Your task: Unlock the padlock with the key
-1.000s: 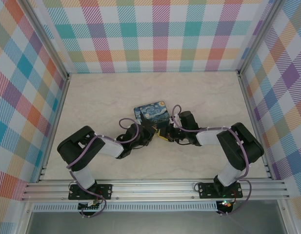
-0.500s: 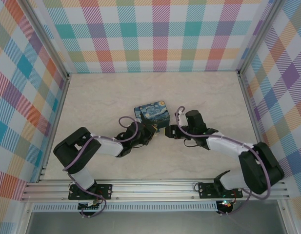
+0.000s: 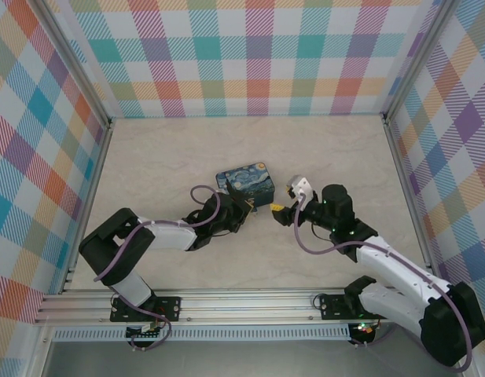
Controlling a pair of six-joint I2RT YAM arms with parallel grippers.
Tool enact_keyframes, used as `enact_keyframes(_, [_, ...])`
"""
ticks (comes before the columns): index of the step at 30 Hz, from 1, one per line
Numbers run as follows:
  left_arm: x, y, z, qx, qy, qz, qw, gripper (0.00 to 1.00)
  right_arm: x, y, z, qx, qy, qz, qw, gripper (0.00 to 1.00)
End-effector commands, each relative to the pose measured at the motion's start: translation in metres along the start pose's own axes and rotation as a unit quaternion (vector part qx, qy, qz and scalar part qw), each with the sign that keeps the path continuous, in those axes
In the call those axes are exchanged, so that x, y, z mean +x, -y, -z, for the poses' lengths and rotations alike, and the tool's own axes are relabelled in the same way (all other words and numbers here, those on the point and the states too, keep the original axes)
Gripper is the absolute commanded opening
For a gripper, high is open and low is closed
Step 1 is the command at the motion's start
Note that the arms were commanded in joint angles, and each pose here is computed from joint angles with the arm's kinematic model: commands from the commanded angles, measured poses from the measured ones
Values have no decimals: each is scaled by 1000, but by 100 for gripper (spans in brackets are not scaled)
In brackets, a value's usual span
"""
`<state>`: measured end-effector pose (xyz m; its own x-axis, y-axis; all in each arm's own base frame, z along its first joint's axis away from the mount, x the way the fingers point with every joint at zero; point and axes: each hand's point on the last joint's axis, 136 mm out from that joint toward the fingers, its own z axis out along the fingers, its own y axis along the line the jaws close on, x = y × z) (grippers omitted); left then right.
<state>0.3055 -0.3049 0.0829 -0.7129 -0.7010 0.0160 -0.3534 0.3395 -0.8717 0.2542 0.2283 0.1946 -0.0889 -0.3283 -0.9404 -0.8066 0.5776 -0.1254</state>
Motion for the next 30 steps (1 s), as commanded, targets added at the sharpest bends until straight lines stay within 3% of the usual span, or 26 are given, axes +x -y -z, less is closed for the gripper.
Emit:
enact_keyframes(1, [-4, 25, 7, 27, 0, 28, 999, 0, 10, -18, -6, -8, -18, 152, 988, 79])
enact_keyframes(6, [-5, 24, 8, 26, 1, 53, 998, 0, 28, -23, -17, 33, -64, 242, 968, 75])
enact_keyframes(12, [-5, 25, 7, 35, -2, 76, 997, 0, 52, -24, -34, 77, -120, 301, 943, 61])
enact_keyframes(23, [-2, 27, 7, 40, -9, 82, 996, 0, 67, -33, -60, 64, -142, 282, 947, 41])
enact_keyframes(30, [-2, 27, 7, 40, -12, 82, 996, 0, 62, -35, -71, 61, -130, 275, 951, 37])
